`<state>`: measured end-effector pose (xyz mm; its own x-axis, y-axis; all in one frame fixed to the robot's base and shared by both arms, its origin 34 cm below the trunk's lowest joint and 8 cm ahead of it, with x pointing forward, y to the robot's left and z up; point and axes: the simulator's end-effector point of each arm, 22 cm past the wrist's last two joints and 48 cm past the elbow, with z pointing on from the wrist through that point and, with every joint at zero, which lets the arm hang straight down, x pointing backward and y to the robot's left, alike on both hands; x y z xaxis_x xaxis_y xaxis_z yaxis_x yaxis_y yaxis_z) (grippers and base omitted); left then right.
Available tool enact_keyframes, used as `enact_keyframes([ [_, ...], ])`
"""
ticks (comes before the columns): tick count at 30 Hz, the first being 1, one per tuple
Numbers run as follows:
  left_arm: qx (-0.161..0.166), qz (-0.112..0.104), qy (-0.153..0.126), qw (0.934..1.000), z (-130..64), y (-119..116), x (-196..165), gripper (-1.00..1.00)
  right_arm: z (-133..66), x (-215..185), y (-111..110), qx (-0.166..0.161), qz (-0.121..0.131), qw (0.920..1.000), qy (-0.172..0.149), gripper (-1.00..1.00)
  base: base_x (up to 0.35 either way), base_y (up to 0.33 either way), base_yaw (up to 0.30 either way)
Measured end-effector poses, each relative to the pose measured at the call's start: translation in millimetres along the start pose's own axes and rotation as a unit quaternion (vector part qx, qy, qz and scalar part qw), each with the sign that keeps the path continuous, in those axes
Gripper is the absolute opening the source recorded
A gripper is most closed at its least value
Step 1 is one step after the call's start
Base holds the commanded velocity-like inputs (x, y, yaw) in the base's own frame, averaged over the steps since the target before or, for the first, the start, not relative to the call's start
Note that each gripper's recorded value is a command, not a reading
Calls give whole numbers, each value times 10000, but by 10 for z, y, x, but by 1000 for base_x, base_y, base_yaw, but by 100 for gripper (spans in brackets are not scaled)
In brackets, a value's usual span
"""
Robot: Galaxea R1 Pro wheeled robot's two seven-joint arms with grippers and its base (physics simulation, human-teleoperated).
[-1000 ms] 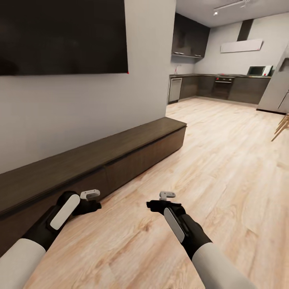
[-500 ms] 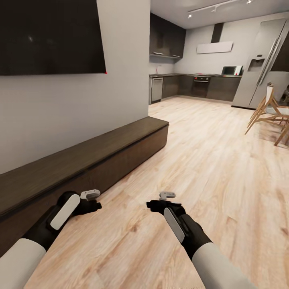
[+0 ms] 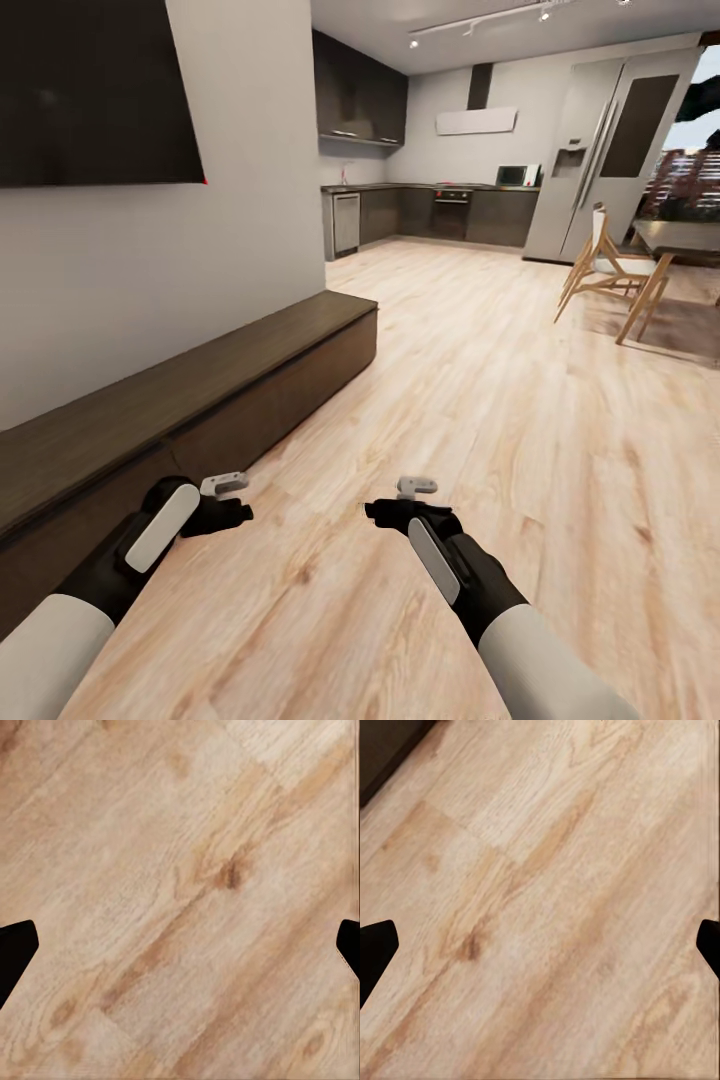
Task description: Place each of the two pumpkins and all three candles from the living room inside a cabinet in the living room (use any cabinet), then make sure every cabinet is closed, and position the cauldron so it is next to a table in the living room.
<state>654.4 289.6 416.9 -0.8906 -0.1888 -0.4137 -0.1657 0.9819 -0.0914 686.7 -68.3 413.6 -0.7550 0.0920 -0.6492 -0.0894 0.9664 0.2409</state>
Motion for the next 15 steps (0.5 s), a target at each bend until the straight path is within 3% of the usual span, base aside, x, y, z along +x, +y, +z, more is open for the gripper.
enact_keyframes([
  [15, 0, -1, 5, 10000, 2, 0, 4, 100, 0, -2, 0, 0, 0, 10000, -1, 100, 0, 0, -277],
])
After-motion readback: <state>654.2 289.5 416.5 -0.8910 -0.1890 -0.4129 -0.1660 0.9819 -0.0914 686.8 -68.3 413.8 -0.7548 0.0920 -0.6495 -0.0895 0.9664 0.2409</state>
